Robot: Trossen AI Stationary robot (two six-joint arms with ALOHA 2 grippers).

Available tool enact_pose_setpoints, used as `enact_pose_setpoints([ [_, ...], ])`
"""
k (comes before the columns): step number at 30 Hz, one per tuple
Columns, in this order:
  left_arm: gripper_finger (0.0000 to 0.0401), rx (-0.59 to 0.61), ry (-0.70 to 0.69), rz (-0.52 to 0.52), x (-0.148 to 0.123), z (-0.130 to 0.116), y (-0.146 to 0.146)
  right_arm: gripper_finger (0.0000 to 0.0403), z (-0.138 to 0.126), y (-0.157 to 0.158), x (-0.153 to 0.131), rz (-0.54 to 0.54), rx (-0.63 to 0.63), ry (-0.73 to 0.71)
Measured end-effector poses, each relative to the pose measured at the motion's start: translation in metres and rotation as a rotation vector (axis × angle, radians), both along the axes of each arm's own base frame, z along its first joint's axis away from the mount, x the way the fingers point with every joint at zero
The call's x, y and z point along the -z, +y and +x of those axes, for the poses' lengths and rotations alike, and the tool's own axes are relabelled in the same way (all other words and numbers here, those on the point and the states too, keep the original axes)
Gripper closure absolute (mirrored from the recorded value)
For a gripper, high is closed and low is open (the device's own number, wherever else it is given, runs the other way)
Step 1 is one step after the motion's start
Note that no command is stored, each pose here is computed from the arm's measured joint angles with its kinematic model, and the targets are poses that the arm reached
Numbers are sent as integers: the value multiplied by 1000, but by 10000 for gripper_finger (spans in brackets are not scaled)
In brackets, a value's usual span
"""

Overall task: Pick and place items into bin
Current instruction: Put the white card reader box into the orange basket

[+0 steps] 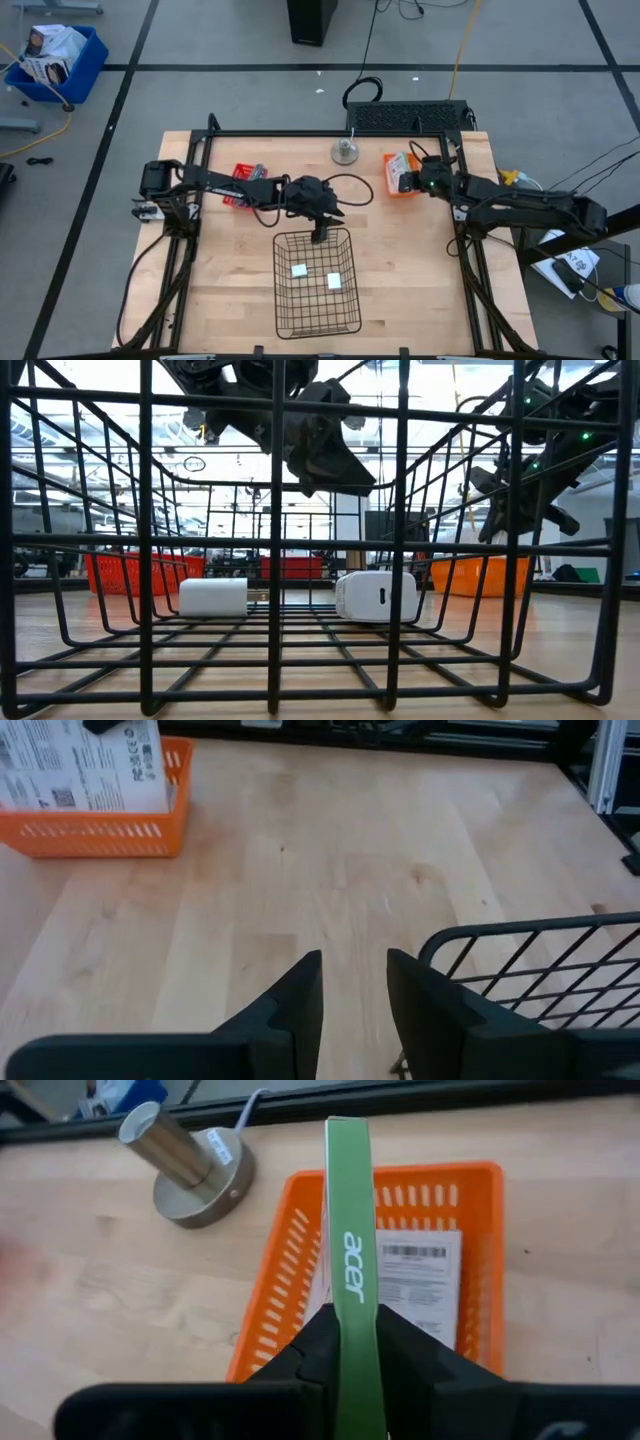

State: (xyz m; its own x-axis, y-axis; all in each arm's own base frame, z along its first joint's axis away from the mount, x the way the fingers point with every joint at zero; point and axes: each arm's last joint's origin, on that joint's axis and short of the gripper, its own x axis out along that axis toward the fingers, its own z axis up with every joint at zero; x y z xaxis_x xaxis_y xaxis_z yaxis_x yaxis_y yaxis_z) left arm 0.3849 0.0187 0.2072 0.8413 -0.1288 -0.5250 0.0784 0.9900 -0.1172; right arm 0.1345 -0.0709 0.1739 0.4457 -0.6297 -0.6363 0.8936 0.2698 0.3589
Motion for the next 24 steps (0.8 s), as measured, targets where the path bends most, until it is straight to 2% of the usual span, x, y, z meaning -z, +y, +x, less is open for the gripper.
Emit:
enact_pose_setpoints([
  [8, 283, -1, -1, -1, 0, 0, 0, 314, 0, -5, 11, 66, -56, -115],
  [18, 283, -6, 17, -11, 1, -1, 0, 180, 0, -5, 9, 36, -102, -109],
  [24, 283, -12, -4, -26, 0, 1, -1, 151, 2, -5, -8, -63, -185, -227],
])
